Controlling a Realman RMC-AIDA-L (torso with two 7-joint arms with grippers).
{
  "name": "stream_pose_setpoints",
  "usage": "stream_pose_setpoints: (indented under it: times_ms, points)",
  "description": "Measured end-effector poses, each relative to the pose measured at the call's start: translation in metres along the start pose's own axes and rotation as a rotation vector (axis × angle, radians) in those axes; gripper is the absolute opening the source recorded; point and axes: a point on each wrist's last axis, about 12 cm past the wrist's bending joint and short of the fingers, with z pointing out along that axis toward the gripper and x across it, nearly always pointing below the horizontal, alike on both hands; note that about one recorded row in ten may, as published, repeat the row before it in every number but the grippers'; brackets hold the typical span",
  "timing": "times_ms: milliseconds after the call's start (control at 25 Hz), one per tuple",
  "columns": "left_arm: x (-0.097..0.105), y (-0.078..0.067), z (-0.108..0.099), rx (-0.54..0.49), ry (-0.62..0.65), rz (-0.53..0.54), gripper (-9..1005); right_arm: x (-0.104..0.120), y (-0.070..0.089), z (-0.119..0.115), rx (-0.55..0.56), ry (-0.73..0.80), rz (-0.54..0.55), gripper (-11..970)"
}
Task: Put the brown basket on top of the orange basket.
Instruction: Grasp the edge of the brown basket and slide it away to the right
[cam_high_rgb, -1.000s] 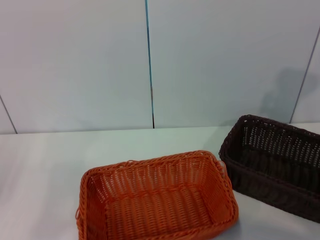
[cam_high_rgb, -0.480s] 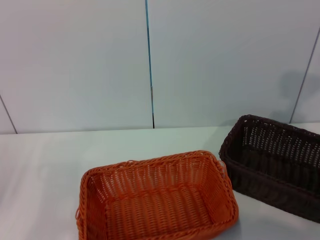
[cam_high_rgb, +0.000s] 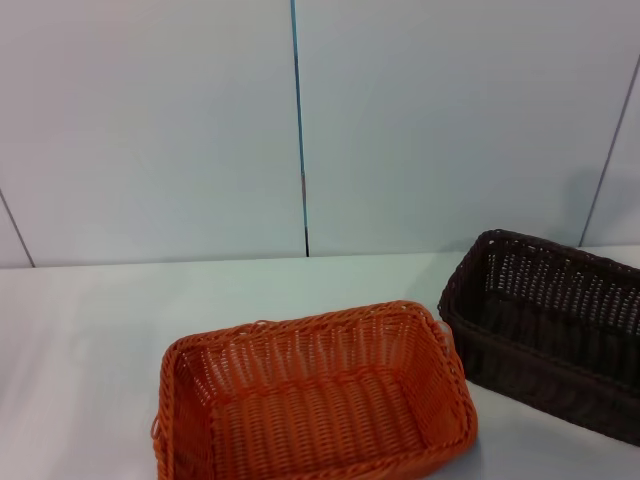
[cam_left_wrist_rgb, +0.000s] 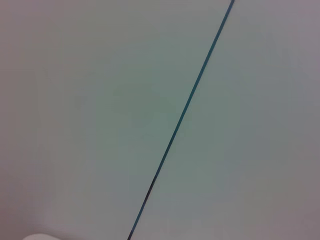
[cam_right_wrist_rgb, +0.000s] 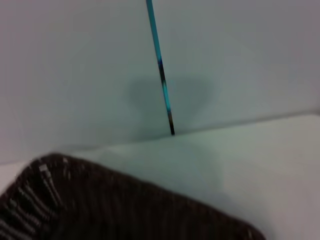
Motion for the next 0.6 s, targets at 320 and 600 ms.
stream_pose_setpoints:
  times_ms: [320, 600]
  points:
    - [0.001, 0.004, -0.003, -0.016, 0.007, 0.005, 898, -0.022, 0.014, 0.022, -0.046, -0.11, 0.015, 626]
    - [0.004, 0.009, -0.007, -0.029, 0.012, 0.013, 897, -0.035, 0.022, 0.033, -0.068, -0.097, 0.034, 617]
